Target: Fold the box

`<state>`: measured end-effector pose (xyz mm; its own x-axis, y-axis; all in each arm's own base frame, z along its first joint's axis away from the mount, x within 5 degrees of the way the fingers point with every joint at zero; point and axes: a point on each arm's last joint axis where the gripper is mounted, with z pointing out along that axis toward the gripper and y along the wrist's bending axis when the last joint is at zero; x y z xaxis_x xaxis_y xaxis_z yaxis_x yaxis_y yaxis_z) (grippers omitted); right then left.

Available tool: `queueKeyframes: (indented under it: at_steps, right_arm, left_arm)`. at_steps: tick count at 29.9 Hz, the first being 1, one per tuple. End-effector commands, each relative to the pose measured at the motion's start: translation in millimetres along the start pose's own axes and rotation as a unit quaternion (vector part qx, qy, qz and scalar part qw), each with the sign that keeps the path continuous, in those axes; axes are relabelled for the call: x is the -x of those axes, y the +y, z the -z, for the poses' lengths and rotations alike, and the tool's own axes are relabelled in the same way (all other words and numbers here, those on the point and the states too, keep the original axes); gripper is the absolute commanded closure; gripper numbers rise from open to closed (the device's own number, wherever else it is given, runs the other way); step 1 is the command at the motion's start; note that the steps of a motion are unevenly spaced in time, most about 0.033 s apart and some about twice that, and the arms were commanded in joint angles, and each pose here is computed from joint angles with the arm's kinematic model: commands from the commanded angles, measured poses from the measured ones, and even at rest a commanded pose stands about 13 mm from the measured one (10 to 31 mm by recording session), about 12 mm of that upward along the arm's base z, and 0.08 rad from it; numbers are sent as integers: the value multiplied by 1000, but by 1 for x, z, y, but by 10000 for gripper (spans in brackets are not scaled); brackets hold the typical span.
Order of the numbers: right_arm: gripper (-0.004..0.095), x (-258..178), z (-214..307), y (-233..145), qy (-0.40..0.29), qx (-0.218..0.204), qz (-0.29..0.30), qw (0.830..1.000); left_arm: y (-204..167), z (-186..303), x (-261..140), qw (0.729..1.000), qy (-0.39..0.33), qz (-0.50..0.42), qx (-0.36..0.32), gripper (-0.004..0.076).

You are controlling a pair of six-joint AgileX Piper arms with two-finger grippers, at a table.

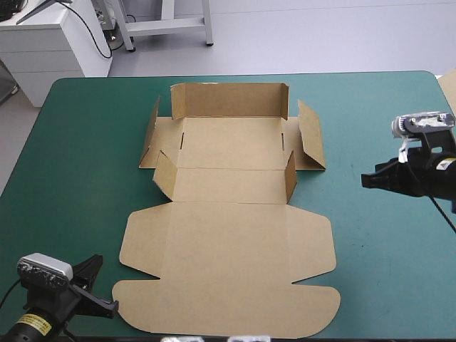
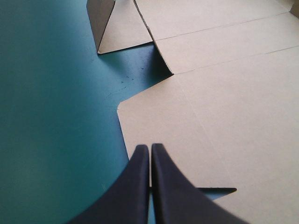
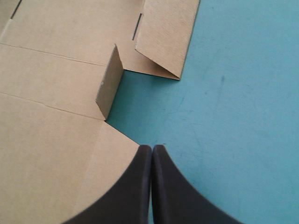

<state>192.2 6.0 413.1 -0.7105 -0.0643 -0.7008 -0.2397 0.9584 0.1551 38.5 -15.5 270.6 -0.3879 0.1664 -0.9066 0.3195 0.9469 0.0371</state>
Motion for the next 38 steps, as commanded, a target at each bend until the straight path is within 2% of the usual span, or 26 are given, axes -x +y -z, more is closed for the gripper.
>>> queueKeyframes:
  at_steps: [1, 8, 13, 20, 25, 28, 32, 34, 38]
  right_arm:
    - [917, 27, 3, 6, -43, 48, -12, 998]
    - [905, 55, -10, 1, -44, 73, -21, 996]
    - [905, 73, -34, 17, -25, 97, 9, 995]
    - [905, 89, -99, 46, 32, 54, 58, 996]
    - [902, 93, -142, 55, 71, 55, 58, 994]
    - [823, 95, -161, 57, 89, 58, 60, 993]
    - [576, 98, -172, 58, 112, 54, 41, 991]
    - [501, 98, -177, 57, 130, 55, 42, 989]
    - [489, 94, -190, 56, 155, 55, 42, 985]
  left_arm:
    - [1, 2, 13, 999, -38, 7, 2, 731]
    - [1, 2, 13, 999, -38, 7, 2, 731]
    - [1, 2, 13, 999, -38, 7, 2, 731]
    - [1, 2, 13, 999, -38, 7, 2, 731]
    - [1, 2, 13, 999, -38, 7, 2, 731]
    - [1, 2, 13, 999, -38, 7, 2, 731]
    - [1, 2, 13, 999, -38, 7, 2, 731]
    - [1, 2, 13, 999, -38, 7, 2, 731]
    - [1, 2, 13, 999, -38, 7, 2, 731]
